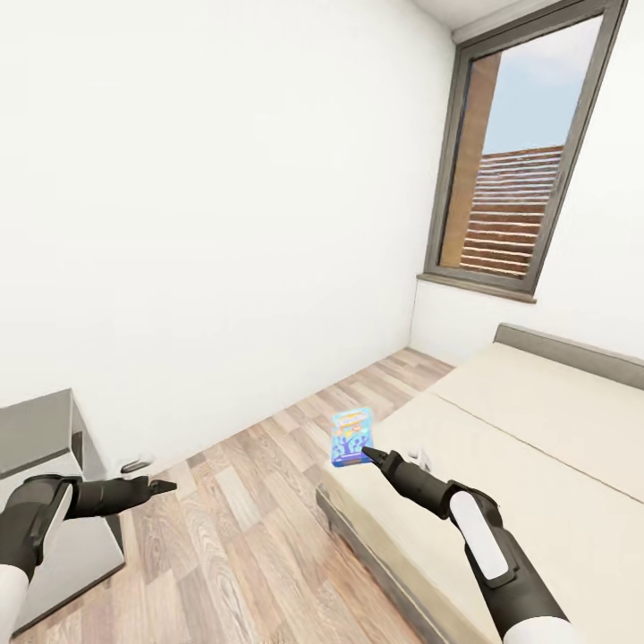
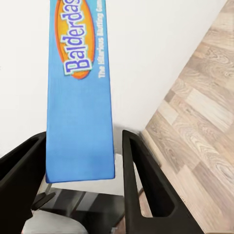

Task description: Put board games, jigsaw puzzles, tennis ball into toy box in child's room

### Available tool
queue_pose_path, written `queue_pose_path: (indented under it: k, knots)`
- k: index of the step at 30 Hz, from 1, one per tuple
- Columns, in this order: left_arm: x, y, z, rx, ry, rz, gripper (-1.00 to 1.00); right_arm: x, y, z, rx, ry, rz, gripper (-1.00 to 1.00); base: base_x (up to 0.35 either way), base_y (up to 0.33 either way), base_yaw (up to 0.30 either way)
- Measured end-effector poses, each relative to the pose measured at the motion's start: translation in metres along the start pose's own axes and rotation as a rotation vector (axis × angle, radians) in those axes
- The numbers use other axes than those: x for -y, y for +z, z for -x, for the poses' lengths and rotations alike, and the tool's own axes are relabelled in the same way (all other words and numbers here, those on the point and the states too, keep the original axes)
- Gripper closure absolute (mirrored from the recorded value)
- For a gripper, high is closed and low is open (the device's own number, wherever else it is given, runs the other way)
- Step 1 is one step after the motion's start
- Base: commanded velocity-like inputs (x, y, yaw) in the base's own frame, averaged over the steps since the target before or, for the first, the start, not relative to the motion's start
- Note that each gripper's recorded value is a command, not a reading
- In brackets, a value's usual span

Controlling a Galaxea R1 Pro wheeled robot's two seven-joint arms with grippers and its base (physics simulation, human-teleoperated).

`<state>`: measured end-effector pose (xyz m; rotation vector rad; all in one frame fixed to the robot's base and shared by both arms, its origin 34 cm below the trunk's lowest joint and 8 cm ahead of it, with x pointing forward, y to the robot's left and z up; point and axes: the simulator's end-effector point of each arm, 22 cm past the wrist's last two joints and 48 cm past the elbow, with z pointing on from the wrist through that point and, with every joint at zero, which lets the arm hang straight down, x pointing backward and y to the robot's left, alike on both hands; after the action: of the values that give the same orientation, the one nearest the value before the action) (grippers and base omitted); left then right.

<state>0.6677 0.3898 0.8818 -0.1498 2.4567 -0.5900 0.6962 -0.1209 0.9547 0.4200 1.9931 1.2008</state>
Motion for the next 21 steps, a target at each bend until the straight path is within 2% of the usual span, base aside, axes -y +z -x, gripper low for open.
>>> queue_pose_path:
  k: [5, 13, 16, 21]
  knots:
    - [0.006, -0.002, 0.001, -0.003, 0.000, -0.005, -1.00, -0.005, -0.003, 0.002, 0.001, 0.000, 0.000, 1.00, 0.000, 0.000, 0.228]
    - [0.014, -0.006, 0.003, -0.005, -0.001, -0.009, -1.00, -0.014, -0.007, 0.006, 0.002, 0.003, 0.004, 1.00, 0.000, 0.000, 0.024]
    - [0.012, -0.009, 0.004, -0.005, -0.001, 0.009, -1.00, -0.017, -0.008, 0.007, 0.002, 0.002, 0.004, 1.00, 0.000, 0.000, 0.059]
    - [0.009, -0.013, 0.006, -0.005, -0.003, 0.034, -1.00, -0.022, -0.010, 0.008, 0.001, 0.002, 0.003, 1.00, 0.000, 0.000, 0.240]
